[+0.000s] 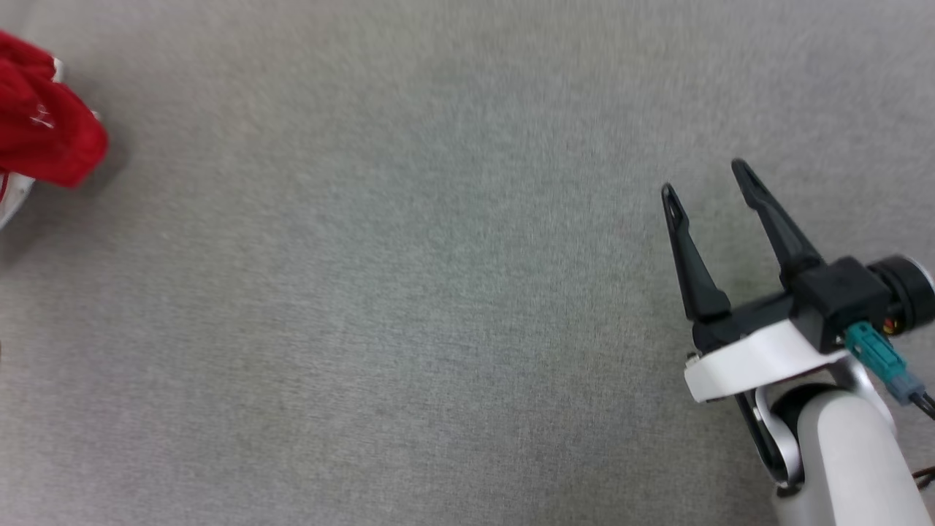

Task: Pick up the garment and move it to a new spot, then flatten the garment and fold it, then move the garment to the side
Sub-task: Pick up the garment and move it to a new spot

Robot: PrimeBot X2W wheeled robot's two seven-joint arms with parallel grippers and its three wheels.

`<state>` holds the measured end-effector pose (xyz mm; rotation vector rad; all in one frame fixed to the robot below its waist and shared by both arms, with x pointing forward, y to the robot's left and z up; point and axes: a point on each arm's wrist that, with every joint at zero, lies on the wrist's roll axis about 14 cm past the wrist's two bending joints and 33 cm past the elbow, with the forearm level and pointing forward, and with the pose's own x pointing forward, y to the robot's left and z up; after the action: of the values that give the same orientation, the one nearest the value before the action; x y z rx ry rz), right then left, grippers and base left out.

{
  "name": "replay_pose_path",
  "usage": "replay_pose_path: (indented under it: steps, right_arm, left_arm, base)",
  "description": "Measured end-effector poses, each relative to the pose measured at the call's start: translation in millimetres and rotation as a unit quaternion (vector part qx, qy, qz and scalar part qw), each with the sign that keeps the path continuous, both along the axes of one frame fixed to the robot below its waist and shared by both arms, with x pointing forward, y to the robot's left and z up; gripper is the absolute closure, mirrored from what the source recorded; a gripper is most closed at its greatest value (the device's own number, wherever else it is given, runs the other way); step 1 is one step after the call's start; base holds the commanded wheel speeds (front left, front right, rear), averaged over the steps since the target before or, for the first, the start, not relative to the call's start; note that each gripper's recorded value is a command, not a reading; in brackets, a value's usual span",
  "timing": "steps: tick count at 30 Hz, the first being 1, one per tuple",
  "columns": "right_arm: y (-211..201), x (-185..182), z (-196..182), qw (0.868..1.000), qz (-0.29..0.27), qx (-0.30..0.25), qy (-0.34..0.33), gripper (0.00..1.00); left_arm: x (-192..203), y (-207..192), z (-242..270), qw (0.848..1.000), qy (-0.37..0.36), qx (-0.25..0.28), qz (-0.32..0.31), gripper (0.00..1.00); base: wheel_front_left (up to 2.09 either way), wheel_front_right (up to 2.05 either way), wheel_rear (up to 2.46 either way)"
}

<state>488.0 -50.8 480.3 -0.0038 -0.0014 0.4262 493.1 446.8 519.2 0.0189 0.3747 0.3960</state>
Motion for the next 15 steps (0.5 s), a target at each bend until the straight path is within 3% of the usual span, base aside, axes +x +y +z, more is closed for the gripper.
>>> replay_pose_path:
  steps: [8,15]
  right_arm:
    - [-15.2,-31.6,38.4,0.999,-0.020,0.023,-0.023,0.00]
    - [-31.9,-58.1,65.0,0.998,-0.039,0.037,-0.043,0.00]
  left_arm:
    - [-10.8,-23.3,107.4,0.980,-0.181,0.070,-0.037,1.00]
    - [-16.0,-70.2,131.0,0.966,-0.236,0.061,-0.084,1.00]
  base:
    - [0.00,0.00,0.00]
    - [0.00,0.00,0.00]
